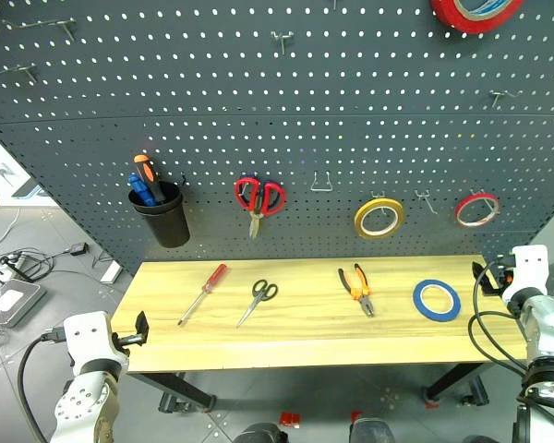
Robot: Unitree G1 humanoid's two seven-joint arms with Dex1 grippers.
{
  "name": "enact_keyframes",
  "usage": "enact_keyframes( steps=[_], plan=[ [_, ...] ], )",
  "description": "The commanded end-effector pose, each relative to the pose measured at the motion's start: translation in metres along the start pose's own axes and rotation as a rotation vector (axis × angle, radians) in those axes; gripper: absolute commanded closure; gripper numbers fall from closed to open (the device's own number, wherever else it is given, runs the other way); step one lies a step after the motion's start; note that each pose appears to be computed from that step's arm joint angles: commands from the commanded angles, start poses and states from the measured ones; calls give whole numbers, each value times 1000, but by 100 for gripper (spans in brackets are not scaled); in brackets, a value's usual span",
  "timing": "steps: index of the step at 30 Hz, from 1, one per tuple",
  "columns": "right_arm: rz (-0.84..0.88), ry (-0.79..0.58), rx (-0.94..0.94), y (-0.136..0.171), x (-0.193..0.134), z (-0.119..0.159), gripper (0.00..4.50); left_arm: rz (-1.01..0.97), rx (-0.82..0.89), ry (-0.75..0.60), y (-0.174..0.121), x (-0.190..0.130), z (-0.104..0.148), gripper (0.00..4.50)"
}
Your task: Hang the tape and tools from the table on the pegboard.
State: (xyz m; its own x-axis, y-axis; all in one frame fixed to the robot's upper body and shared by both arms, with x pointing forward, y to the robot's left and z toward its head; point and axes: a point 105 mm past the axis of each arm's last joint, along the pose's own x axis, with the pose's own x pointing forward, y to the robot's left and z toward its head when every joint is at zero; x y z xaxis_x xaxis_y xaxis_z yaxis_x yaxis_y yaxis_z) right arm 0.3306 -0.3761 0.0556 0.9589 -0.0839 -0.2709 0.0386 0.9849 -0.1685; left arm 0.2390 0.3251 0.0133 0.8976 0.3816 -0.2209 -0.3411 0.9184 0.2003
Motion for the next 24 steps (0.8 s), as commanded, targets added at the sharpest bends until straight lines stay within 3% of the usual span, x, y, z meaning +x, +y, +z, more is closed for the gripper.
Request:
enact_keyframes(
  steps=[1, 9, 13, 17, 24],
  plan=[
    [-8, -68, -33, -6, 1, 23, 0, 31, 32, -45, 11, 1, 13, 1],
    [81, -63, -55, 12, 3, 22, 0, 83, 74, -26, 20, -3, 9, 1],
    [254, -54, -103, 49, -4, 20, 0, 29, 111, -124, 16, -10, 37, 1],
    [419, 9, -208, 90, -20, 14, 0, -193, 191, -208, -15, -9, 79, 1],
    [413, 116, -294, 110, -23, 12, 0, -611, 276, -223, -82, -22, 100, 1]
  ],
)
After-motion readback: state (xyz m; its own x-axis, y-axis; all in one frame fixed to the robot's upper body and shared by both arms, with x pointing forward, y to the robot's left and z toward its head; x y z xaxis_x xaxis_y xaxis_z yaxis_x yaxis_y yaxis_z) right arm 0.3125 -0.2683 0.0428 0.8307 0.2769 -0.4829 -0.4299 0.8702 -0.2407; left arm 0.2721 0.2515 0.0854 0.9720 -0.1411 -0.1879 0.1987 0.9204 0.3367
